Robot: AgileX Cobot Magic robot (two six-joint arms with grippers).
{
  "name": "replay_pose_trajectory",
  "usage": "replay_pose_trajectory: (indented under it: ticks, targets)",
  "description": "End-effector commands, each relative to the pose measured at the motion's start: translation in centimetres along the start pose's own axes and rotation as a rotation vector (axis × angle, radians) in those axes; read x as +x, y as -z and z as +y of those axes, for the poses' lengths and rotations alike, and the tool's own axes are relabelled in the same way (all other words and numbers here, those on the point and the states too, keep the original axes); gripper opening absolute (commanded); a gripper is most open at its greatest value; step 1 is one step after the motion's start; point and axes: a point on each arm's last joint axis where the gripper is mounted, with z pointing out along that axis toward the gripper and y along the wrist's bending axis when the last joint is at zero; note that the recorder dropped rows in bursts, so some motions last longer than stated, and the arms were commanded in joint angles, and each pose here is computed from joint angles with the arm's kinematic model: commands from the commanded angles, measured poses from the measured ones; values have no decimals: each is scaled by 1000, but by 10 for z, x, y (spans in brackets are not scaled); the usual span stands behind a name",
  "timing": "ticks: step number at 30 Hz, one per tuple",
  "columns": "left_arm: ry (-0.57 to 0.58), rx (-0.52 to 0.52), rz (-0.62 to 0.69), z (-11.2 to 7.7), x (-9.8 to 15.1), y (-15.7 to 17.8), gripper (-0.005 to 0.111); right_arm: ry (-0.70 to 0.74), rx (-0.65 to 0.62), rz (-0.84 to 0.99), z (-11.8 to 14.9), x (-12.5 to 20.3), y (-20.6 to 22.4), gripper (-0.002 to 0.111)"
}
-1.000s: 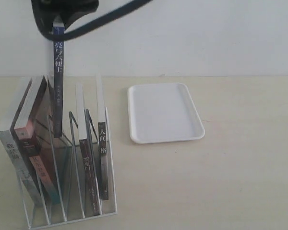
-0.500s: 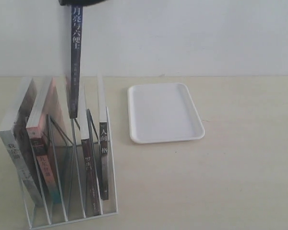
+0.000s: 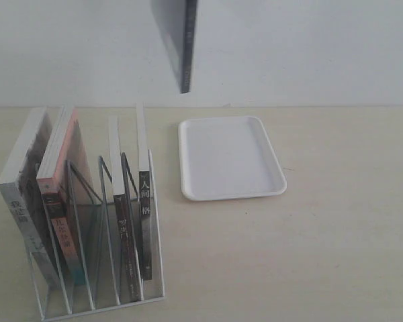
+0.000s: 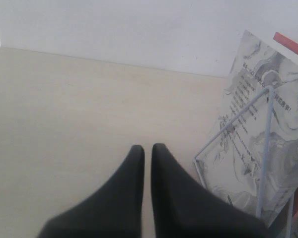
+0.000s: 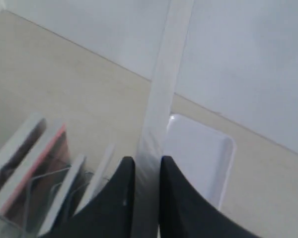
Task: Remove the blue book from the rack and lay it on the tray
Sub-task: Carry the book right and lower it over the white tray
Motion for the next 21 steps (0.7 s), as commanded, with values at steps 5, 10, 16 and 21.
replay_pose_trajectory:
  ticks: [5, 10, 16, 21]
  targets:
    - [-4, -3, 0, 0, 1, 0, 5, 308, 134, -68, -14, -8, 6, 0]
    - [-4, -3, 0, 0, 1, 0, 5, 486, 143, -25, -9, -3, -6, 0]
    - [-4, -3, 0, 0, 1, 0, 5, 648, 180, 67, -6, 20, -39, 0]
    - [-4, -3, 0, 0, 1, 0, 5, 730, 178, 112, -16, 41, -73, 0]
